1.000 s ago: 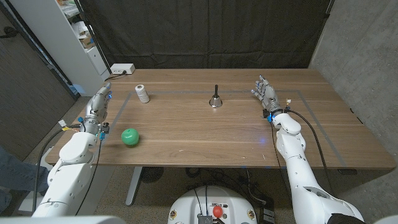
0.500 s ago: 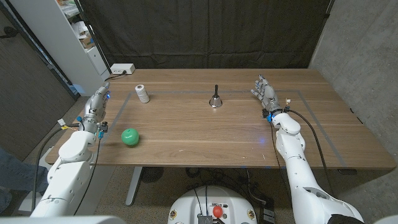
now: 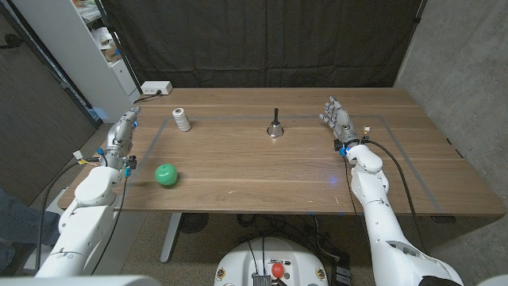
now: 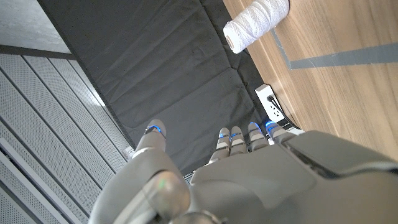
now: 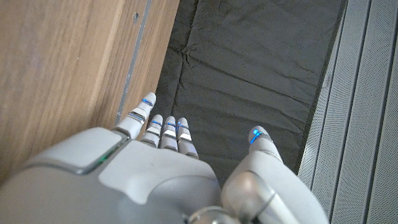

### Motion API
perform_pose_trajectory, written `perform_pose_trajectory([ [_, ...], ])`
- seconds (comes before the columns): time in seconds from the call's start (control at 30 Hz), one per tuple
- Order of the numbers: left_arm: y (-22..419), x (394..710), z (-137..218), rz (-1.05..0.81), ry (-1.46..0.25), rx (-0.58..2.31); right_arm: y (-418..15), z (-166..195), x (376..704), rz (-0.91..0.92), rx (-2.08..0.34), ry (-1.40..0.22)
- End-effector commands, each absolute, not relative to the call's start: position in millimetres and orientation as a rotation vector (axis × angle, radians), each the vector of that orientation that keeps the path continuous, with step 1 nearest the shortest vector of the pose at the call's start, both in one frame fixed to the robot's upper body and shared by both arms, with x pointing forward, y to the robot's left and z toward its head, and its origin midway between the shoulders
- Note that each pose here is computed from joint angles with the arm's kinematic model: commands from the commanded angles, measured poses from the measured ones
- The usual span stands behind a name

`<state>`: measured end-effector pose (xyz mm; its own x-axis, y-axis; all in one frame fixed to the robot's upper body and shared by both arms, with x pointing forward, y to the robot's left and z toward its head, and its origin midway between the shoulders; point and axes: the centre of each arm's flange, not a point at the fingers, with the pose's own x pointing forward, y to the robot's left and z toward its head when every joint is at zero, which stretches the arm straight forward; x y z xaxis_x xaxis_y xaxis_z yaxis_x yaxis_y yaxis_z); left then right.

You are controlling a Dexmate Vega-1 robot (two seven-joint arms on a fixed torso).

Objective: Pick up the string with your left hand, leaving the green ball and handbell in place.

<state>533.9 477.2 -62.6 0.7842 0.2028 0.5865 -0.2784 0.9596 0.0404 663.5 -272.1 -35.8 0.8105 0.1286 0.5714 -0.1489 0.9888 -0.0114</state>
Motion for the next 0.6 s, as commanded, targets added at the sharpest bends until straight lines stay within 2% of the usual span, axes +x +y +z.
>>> perform_pose_trajectory([
  [0.03,483.4,531.7,-60.8,0.314,-0.592,0.185,-268.4,-35.6,662.2,0.149,0.029,-0.606],
  [0.6,489.8,532.8,-56.3,0.371,-0.534,0.269,-264.2,-39.0,662.0,0.148,0.025,-0.597],
])
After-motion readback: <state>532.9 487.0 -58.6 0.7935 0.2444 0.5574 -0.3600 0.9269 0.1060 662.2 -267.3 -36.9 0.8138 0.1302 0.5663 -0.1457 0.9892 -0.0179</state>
